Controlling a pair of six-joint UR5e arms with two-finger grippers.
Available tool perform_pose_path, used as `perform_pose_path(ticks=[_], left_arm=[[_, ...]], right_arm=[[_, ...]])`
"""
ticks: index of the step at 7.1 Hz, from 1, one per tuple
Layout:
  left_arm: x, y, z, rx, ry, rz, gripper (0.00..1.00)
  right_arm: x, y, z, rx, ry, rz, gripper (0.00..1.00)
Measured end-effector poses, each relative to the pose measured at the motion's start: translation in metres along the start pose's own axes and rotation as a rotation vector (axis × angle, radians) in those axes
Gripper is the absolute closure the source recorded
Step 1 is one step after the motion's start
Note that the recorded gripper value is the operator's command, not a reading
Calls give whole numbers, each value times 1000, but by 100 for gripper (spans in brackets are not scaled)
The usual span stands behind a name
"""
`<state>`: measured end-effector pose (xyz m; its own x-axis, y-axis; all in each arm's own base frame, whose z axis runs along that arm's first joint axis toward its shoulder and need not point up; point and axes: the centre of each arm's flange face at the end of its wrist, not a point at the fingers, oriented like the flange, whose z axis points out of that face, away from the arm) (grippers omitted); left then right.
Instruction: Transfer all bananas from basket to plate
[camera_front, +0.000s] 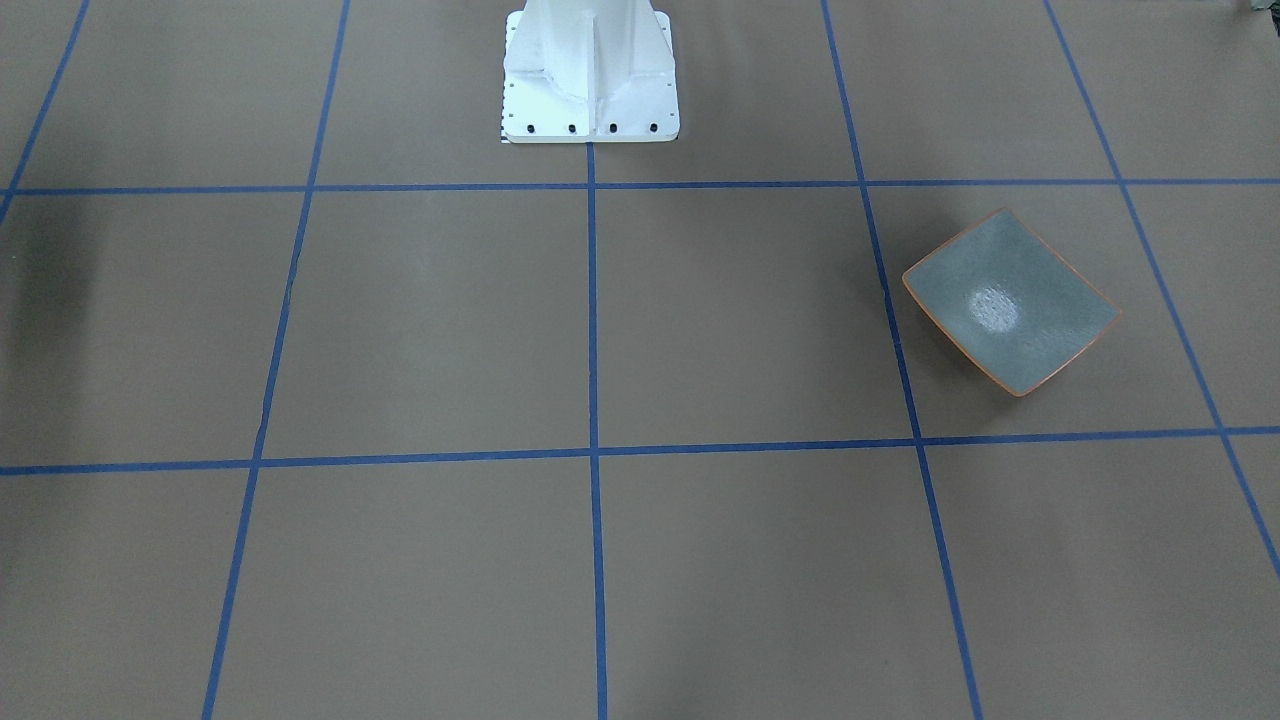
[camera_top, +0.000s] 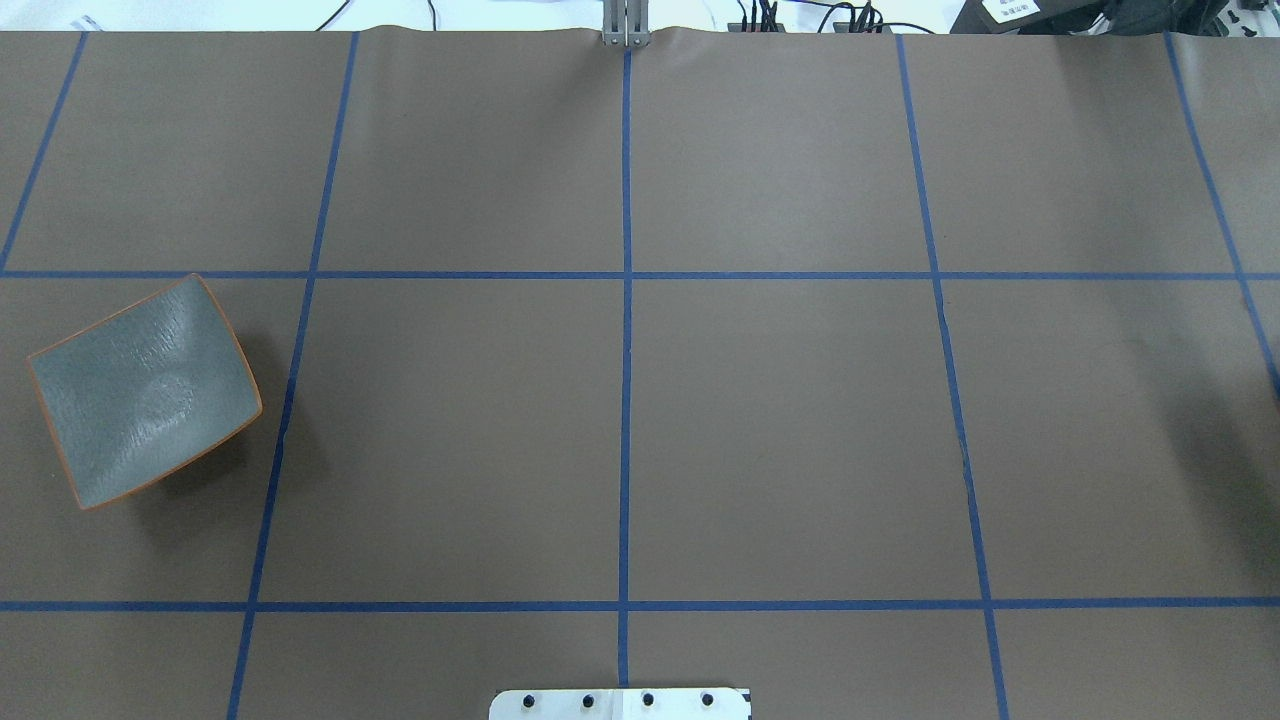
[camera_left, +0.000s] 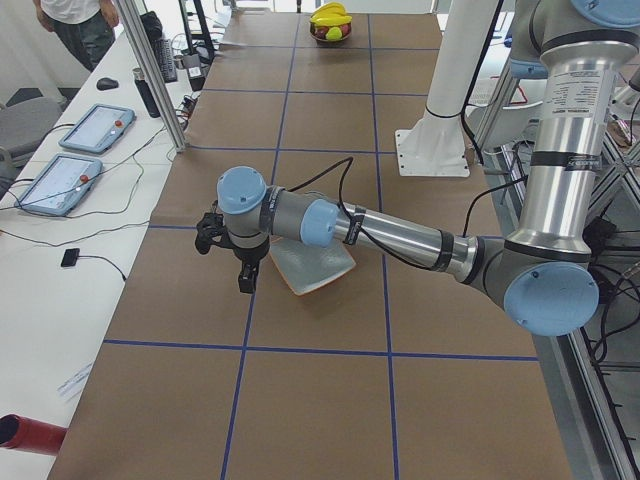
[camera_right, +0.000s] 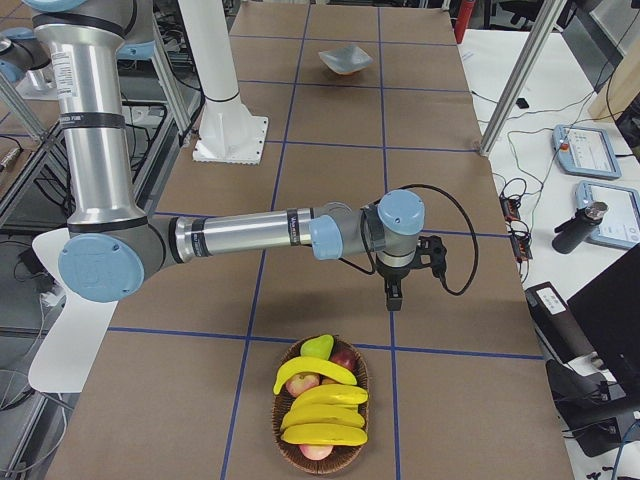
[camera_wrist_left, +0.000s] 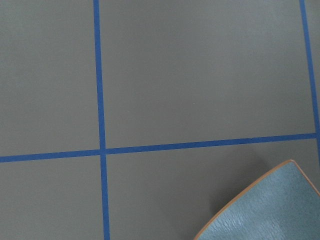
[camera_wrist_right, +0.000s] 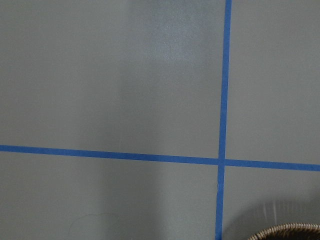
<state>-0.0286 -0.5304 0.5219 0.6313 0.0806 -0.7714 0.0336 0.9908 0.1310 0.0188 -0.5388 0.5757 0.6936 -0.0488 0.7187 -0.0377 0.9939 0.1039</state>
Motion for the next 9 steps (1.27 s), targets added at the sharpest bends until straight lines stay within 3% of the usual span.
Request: perform_pose_path(ticks=[3, 6, 9], left_arm=[[0, 9, -1, 2, -7, 4, 0], [2, 46, -4, 1, 5, 5, 0], [8, 53, -6, 0, 21, 5, 0]], right_arm=[[2, 3, 2, -2, -7, 1, 0], [4, 9, 6, -14, -38, 7, 0], [14, 24, 14, -34, -46, 20, 0]])
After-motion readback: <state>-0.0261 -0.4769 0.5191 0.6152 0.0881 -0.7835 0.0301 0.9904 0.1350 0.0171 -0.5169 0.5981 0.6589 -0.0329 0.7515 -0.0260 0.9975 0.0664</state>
